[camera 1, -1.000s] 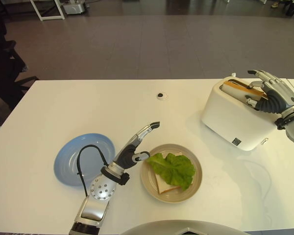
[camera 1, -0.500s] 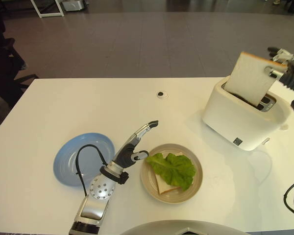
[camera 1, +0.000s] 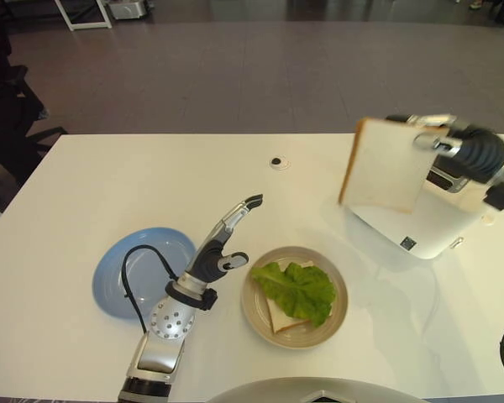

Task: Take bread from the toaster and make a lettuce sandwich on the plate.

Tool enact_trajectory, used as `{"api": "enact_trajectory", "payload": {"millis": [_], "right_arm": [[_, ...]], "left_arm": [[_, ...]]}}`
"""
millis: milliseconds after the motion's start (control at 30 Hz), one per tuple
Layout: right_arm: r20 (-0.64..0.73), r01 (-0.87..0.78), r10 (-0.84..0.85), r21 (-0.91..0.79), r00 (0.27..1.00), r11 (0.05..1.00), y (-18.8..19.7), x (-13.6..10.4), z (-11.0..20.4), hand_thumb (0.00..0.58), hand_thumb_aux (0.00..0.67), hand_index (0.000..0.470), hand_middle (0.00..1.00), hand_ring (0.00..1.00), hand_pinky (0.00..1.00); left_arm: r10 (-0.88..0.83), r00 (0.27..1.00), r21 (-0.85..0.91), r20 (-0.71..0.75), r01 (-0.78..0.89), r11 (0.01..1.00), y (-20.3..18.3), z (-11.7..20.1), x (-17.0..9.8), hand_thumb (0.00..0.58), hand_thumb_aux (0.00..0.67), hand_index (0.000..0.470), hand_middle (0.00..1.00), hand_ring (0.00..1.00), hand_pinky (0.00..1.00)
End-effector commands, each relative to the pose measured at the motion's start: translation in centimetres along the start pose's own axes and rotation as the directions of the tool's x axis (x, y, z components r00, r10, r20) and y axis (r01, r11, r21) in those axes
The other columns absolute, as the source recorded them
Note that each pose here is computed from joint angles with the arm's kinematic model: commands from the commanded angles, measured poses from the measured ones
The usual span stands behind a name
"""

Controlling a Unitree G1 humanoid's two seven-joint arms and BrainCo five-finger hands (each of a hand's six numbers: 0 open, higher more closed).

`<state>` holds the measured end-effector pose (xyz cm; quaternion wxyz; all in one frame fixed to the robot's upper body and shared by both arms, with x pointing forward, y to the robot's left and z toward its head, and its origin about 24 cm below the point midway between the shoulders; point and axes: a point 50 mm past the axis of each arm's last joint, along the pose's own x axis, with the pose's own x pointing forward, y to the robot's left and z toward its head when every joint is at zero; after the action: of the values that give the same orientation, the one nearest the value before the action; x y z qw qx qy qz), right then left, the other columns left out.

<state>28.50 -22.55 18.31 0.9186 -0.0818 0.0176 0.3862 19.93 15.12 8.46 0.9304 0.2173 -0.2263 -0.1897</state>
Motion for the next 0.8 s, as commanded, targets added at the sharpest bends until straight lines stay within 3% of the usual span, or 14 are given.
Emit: {"api": "enact_trajectory", "payload": {"millis": [33, 167, 400, 800], "right_arm": [[-0.117, -0.136, 0.148, 0.106, 0.982, 0.985, 4.1, 2.9, -4.0, 0.58, 0.67, 0.47, 0.0, 0.0, 0.0], [-0.277, -0.201, 0.234, 0.142, 0.932, 0.969, 7.7, 4.3, -8.7, 0.58, 0.67, 0.47, 0.0, 0.0, 0.0], [-0.318, -0.261, 0.312, 0.193, 0.895, 0.946, 9.7, 4.1, -10.0, 0.58, 0.67, 0.47, 0.0, 0.0, 0.0], [-0.212, -0.293, 0.365, 0.307, 0.907, 0.905, 9.2, 3.9, -6.9, 0.58, 0.67, 0.47, 0.0, 0.0, 0.0]], "left_arm": [[0.013, 1.0, 0.029, 0.012, -0.014, 0.999, 0.4, 0.1, 0.0, 0.0, 0.0, 0.0, 0.0, 0.0, 0.0], [-0.013, 1.0, 0.041, 0.026, 0.012, 0.999, 0.1, 0.1, 0.5, 0.0, 0.0, 0.0, 0.0, 0.0, 0.0], [-0.028, 0.999, 0.056, 0.024, 0.026, 0.998, -0.2, 0.3, 0.3, 0.0, 0.0, 0.0, 0.0, 0.0, 0.0], [-0.036, 0.999, 0.064, 0.022, 0.035, 0.997, -0.3, 0.3, 0.3, 0.0, 0.0, 0.0, 0.0, 0.0, 0.0]]}}
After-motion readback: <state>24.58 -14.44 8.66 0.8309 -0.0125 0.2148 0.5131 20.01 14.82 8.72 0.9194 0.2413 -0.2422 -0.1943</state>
